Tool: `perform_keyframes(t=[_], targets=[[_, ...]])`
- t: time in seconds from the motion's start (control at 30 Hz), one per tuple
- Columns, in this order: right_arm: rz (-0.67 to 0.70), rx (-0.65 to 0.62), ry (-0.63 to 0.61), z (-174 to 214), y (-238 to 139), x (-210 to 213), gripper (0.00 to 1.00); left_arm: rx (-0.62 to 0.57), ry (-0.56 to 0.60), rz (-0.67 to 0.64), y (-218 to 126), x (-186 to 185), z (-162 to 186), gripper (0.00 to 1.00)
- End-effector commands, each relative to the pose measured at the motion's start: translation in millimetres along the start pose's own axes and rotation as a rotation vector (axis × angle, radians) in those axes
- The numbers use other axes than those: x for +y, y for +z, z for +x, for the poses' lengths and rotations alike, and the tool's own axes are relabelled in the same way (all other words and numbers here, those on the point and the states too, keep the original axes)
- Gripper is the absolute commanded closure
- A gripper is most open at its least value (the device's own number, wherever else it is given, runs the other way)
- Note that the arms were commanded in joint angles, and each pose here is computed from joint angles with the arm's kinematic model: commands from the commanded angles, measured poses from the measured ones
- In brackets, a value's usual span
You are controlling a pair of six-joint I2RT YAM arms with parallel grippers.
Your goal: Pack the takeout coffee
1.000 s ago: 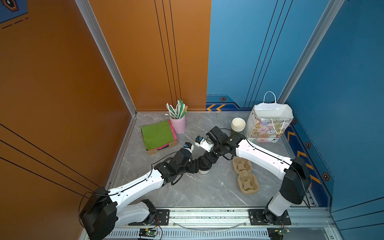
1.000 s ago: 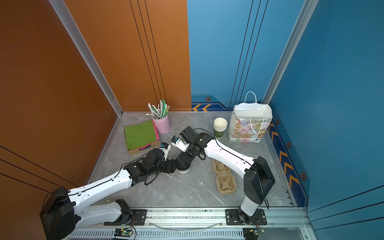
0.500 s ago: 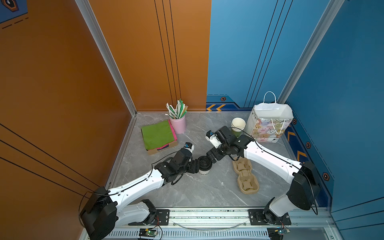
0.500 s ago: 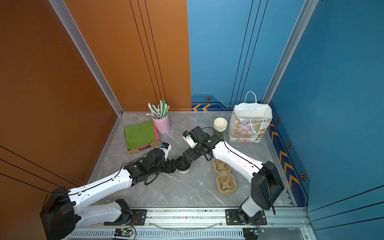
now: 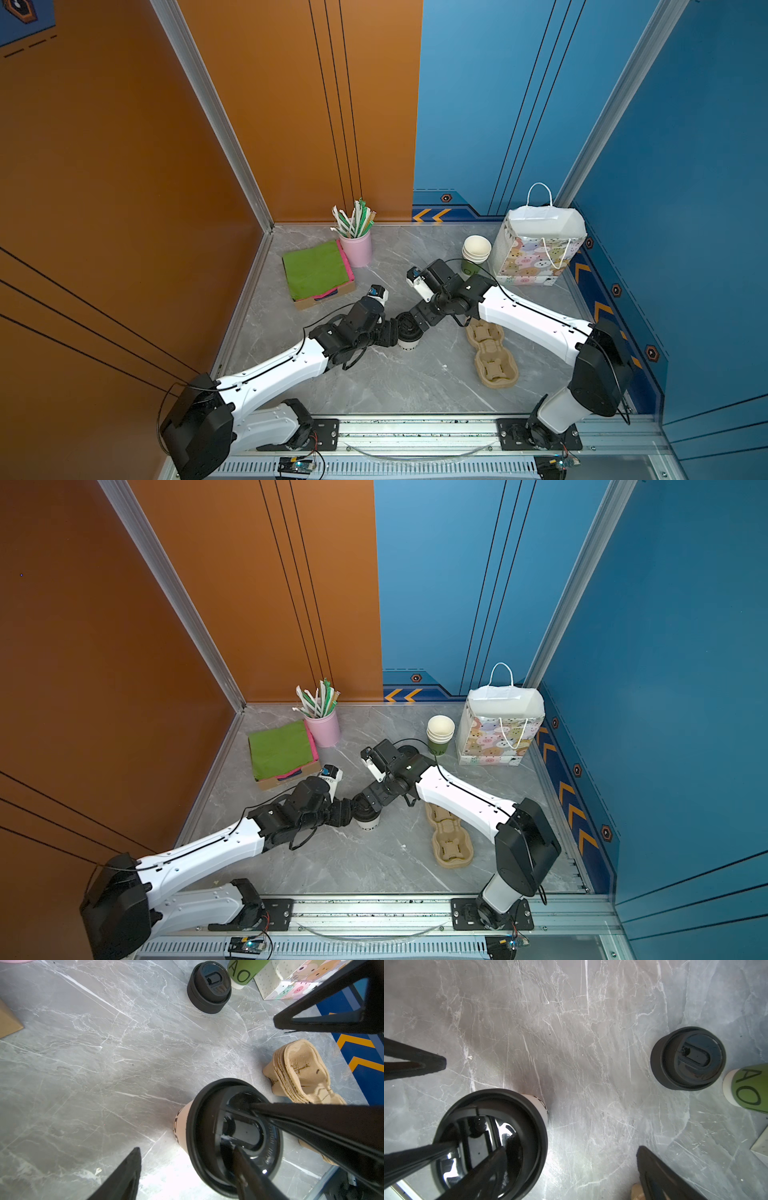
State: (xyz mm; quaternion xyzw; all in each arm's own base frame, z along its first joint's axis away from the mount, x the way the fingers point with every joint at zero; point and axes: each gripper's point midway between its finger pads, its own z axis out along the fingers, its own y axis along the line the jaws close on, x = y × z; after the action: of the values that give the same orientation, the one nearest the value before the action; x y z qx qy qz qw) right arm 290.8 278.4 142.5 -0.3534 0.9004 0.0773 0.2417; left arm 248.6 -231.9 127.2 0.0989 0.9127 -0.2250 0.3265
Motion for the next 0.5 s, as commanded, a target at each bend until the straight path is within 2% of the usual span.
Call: perform_keyframes(t=[0.0,0.3,0.47], targets=[[0.065,0.171,-0.029,47,18,-8,0.02,0.236,0.064,-0.108,3,29,63,0.31],[0.073,0.232,-0.013,71,24,-7,0.02,0.245,0.06,-0.113,4,30,66,0.31],[0.059,0.213,-0.006,64,22,-4,0.02,0.229,0.067,-0.094,1,24,57,0.31]])
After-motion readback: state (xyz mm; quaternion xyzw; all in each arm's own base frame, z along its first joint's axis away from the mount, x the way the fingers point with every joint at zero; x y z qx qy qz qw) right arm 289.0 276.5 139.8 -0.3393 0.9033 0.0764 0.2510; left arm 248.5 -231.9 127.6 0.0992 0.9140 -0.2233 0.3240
